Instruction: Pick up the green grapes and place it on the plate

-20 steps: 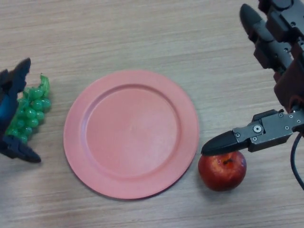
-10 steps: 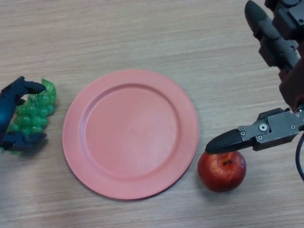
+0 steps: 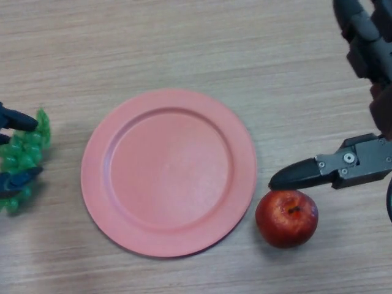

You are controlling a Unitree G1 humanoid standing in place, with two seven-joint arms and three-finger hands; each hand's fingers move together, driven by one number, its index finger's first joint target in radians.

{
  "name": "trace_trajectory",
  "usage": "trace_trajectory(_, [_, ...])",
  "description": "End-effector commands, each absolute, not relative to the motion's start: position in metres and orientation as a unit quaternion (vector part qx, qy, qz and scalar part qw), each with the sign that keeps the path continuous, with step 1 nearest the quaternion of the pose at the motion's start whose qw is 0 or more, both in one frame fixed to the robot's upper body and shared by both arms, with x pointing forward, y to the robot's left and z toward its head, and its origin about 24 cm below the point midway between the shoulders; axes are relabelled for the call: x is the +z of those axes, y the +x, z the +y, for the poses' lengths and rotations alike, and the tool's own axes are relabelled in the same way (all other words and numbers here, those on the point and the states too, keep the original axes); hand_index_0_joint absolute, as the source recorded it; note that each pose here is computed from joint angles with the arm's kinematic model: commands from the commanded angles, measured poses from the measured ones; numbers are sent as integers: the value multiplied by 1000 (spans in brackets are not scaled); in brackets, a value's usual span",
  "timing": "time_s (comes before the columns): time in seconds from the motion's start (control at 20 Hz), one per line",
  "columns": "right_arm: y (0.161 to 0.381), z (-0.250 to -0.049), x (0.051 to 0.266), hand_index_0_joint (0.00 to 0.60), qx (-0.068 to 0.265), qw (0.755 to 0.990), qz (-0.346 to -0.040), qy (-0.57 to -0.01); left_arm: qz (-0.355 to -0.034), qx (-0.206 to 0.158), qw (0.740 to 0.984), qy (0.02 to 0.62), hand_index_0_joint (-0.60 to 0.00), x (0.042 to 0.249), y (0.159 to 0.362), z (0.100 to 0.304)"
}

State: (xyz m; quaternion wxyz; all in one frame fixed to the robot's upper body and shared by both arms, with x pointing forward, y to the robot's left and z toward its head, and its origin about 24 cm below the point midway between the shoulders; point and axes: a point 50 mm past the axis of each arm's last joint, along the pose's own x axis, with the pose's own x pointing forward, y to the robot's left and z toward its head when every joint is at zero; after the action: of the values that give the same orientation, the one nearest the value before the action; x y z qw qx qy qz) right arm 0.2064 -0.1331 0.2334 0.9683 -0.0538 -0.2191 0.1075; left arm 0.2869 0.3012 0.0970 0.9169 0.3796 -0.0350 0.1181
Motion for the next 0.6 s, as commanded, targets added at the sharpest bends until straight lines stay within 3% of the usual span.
trace_trajectory(0.05, [189, -134, 259, 0, 105, 938, -326, -45, -165, 214, 870, 412, -600, 174, 267, 330])
trace_trajectory(0.2, [189, -131, 258, 0, 108, 937, -327, -48, -200, 205, 863, 415, -600, 194, 249, 311])
trace_trajectory(0.3, [189, -130, 258, 0, 111, 937, -327, -49, -217, 149, 872, 412, -600, 201, 234, 279])
trace_trajectory(0.35, [190, -128, 258, 0, 111, 938, -325, -49, -220, 85, 879, 415, -600, 202, 220, 252])
trace_trajectory(0.4, [190, -127, 258, 0, 112, 938, -324, -49, -214, 53, 885, 411, -600, 200, 216, 241])
trace_trajectory(0.45, [190, -127, 257, 0, 112, 939, -322, -48, -196, -10, 898, 394, -600, 198, 207, 220])
trace_trajectory(0.55, [190, -126, 257, 0, 115, 939, -322, -48, -194, -51, 893, 403, -600, 197, 204, 204])
trace_trajectory(0.6, [190, -126, 257, 0, 115, 939, -322, -48, -205, -45, 884, 418, -600, 197, 205, 203])
